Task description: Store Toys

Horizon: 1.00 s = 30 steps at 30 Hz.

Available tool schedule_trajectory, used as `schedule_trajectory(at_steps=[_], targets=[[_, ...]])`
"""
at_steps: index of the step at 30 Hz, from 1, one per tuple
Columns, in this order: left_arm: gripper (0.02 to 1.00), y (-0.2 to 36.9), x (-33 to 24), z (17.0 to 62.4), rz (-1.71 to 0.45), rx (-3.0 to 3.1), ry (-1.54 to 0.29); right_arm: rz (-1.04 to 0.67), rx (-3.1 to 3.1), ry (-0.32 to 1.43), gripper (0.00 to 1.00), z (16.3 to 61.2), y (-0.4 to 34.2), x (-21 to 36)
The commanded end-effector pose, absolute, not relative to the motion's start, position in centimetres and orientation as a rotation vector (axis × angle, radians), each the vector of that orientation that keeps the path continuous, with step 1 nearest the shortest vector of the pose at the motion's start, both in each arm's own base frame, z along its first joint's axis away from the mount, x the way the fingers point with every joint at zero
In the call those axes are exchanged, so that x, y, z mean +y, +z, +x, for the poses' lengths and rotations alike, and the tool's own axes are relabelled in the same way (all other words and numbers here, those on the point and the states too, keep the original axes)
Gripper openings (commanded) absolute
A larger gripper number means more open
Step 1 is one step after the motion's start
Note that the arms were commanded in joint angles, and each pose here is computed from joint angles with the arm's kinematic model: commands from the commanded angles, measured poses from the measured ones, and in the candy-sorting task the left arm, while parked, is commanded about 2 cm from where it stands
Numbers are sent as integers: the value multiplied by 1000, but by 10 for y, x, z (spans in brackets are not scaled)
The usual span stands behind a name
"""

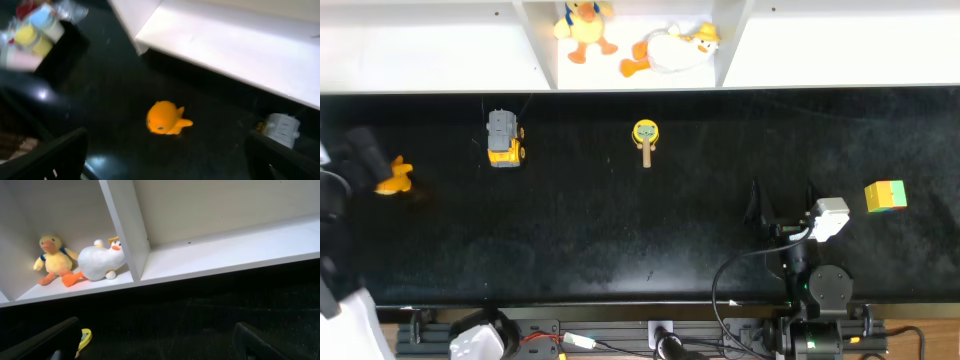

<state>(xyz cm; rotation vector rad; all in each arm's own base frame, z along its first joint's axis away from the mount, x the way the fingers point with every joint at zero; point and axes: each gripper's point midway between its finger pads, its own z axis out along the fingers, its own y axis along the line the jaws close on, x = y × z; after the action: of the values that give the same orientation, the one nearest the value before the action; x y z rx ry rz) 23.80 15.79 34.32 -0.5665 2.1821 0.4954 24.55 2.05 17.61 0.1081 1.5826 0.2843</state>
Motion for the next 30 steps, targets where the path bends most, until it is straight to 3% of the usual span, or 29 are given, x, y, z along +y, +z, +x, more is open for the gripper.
schedule_trajectory(at_steps=[1,6,11,20,30], targets=[[993,328,167,252,-461,2258,358,99,1582,288,993,246,173,22],[996,298,194,259,-510,2326,317,99,1582,288,996,246,173,22],[993,278,194,280,-347,2328,156,99,1582,288,993,246,173,22],[998,218,214,262,-417,2365,78,99,1582,288,993,246,173,22],[998,162,223,261,-351,2359,129,99,1582,288,993,246,173,22]])
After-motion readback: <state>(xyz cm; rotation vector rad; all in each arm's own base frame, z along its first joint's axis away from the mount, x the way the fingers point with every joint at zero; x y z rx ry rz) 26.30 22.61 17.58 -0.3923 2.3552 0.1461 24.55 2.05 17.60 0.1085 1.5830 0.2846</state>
